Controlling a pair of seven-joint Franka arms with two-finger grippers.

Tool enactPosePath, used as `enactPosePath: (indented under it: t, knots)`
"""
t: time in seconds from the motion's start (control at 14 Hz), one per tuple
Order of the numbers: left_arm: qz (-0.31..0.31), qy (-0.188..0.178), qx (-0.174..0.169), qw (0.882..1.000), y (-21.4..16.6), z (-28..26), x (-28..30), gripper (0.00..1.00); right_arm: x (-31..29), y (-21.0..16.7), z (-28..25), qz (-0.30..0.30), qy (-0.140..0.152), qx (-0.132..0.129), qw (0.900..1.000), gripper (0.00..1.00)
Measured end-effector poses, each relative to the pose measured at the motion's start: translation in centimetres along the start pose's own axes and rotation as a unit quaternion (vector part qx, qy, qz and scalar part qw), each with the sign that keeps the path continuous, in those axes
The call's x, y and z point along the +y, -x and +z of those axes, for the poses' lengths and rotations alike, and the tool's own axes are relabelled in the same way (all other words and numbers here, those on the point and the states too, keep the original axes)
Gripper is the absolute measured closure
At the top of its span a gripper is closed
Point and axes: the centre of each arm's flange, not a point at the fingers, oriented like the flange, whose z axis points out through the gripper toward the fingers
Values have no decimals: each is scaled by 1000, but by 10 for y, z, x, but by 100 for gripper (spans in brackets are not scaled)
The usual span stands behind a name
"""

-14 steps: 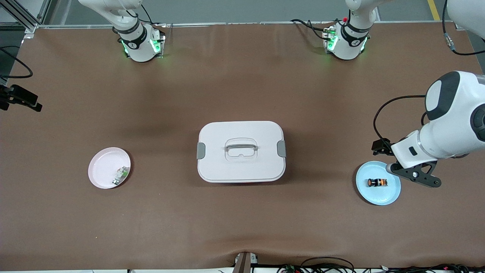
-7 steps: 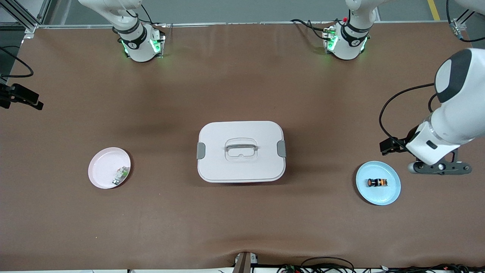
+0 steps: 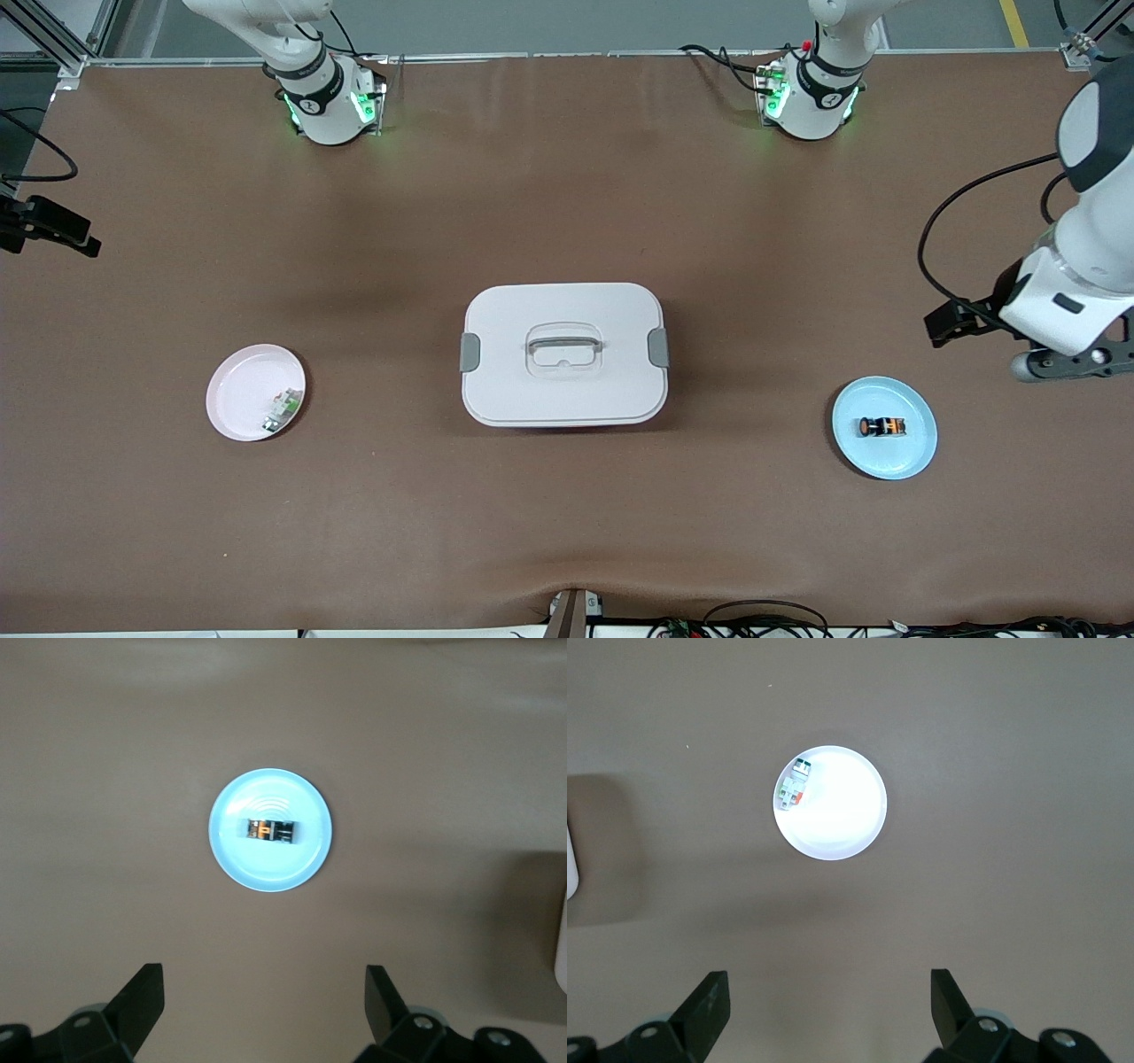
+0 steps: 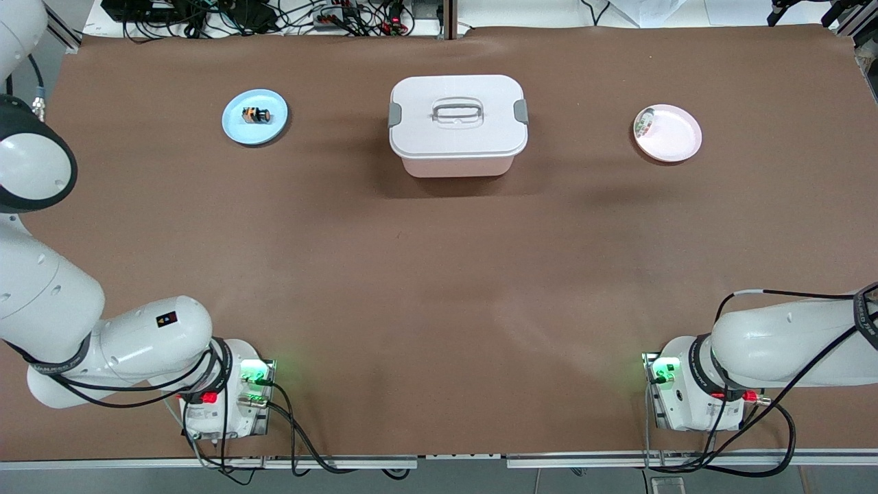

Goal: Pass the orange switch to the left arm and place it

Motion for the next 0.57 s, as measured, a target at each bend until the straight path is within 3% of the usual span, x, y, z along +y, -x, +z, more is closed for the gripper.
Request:
enactPosePath:
  t: [0.21,0.57]
  knots:
    - [-15,-13,10,1000,4,-15,-9,0,0,0,0,1,0,0,1000,0]
    - [-29,13,4,999,43,-62,-8,0,-1,0,0,0,0,0,1000,0]
